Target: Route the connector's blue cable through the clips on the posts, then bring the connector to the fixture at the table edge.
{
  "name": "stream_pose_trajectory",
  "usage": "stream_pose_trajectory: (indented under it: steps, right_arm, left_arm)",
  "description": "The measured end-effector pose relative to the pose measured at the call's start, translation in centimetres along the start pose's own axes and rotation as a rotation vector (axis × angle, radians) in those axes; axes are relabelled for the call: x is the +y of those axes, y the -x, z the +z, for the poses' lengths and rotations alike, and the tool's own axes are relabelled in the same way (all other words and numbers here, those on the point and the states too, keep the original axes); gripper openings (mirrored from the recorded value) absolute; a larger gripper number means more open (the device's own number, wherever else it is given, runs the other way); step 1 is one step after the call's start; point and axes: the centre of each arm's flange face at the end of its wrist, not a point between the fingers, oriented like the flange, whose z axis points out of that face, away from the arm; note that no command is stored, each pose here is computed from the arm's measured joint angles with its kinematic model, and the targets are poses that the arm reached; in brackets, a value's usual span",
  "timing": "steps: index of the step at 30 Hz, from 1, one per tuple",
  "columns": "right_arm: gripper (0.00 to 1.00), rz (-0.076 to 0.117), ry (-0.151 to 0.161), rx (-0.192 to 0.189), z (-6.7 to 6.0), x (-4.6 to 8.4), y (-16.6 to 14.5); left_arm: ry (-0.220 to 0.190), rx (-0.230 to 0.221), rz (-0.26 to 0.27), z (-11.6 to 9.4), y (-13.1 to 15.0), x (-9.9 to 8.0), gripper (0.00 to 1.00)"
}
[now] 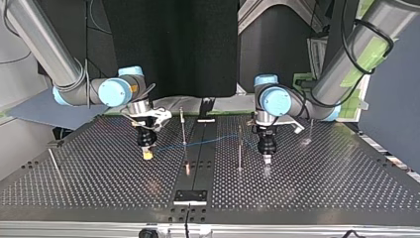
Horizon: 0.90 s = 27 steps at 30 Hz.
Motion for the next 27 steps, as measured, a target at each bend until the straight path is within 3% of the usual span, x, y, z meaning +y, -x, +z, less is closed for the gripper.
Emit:
stream_pose_trajectory:
  steps: [2, 3, 4, 12, 20, 27]
  right_arm:
    - [0.00, 0.000, -0.001, -0.002, 0.0, -0.1, 0.0]
    - [0.00, 0.000, -0.001, -0.004, 0.0, -0.1, 0.1]
    - [0.00, 0.000, -0.001, -0.005, -0.1, -0.1, 0.1]
    - [0.00, 0.000, -0.002, -0.016, -0.2, -0.3, 0.2]
    - [0.00, 0.000, -0.002, -0.025, -0.3, -0.5, 0.3]
    - [0.00, 0.001, -0.002, -0.032, -0.4, -0.5, 0.4]
  left_arm:
    - [0.006, 0.005, 0.001, 0.0, 0.0, 0.1, 0.85]
    - [0.007, 0.007, 0.001, 0.0, 0.0, 0.2, 0.85]
    - [0.009, 0.011, 0.002, -0.1, 0.0, 0.3, 1.00]
    - [0.025, 0.038, 0.012, -0.8, 0.9, 0.3, 1.00]
    - [0.053, 0.078, 0.016, -3.5, 2.4, 0.6, 1.00]
    - [0.008, 0.141, 0.000, -6.5, 1.6, 0.3, 1.00]
